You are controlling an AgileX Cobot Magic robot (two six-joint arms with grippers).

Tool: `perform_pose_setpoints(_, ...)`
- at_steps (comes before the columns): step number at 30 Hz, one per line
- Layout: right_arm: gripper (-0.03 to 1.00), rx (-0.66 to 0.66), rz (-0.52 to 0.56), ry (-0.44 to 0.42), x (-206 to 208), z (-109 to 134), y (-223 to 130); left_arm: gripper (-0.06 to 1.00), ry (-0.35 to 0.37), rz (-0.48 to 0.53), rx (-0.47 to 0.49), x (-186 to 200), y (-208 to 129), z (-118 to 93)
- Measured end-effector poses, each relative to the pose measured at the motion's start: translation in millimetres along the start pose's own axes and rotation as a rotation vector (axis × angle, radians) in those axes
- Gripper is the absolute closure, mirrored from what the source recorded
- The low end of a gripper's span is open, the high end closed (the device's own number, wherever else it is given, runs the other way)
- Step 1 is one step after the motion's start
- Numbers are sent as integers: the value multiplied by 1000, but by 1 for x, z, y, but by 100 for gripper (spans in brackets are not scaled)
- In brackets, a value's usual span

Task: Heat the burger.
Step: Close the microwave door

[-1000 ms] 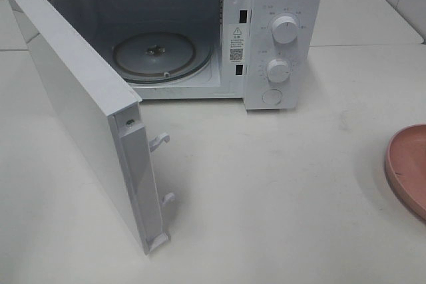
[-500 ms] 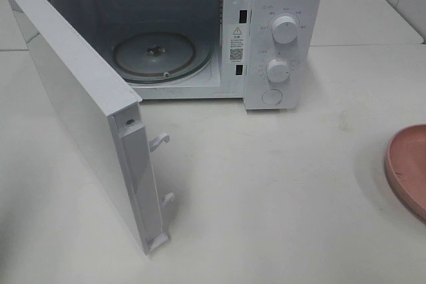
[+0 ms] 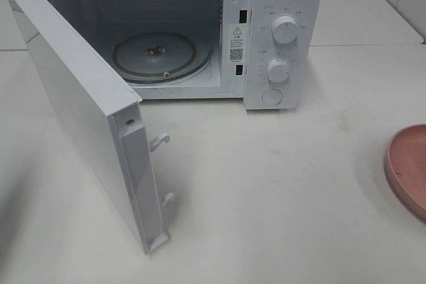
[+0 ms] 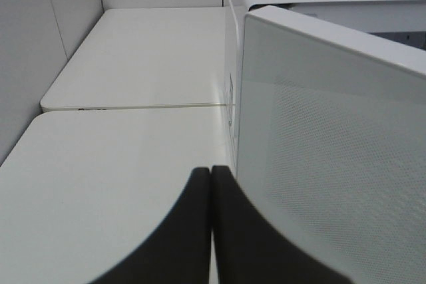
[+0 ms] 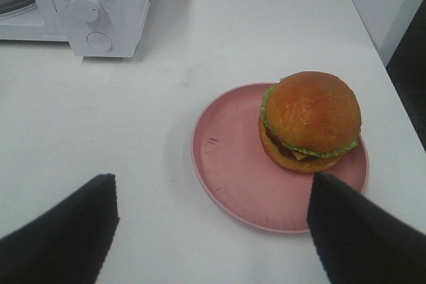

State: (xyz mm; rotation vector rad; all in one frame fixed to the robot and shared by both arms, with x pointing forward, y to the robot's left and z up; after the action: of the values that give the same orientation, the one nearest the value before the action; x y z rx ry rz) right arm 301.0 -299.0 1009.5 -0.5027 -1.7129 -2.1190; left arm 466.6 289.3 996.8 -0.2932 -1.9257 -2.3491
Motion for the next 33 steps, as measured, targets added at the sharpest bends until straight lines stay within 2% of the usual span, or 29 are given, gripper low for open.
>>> perform_pose_setpoints(7,20,0,0,0,0,0,0,94,-28,-19,-42,-25,-6,-7)
perform_pose_setpoints(9,20,0,0,0,0,0,0,94,-89,-33,-86,-40,-11,-22)
perform_pose_setpoints(12,20,0,0,0,0,0,0,94,-106,-32,-92,-43,-14,-27)
perform_pose_setpoints(15,20,0,0,0,0,0,0,94,-190,-30,-105,-56,-24,-51)
perform_pose_setpoints(18,20,0,0,0,0,0,0,94,-204,-28,-108,-57,-26,-55)
perform_pose_setpoints(19,20,0,0,0,0,0,0,94,-237,-18,-115,-62,-30,-65)
perform_pose_setpoints(24,20,0,0,0,0,0,0,94,-288,-20,-123,-72,-31,-82)
perform_pose_setpoints(26,20,0,0,0,0,0,0,94,-328,-37,-130,-84,-26,-97)
perform_pose_setpoints(33,20,0,0,0,0,0,0,94,-361,-37,-128,-102,-23,-116)
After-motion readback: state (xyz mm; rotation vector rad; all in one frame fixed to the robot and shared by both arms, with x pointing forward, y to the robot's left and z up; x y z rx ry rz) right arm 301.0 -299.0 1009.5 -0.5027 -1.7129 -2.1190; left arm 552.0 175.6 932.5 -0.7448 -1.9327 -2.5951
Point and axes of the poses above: a point on each arm's last joint axis where the gripper is mounted, x pointing back along that axis away from the gripper, z along the wrist's bending axis when the last joint is at zero, y = z × x, the point moved 8 cm from there along -x, pointing out along that axis toward the gripper, and after that the axes turned 11 degrees about -x, right-handed, at the moved point
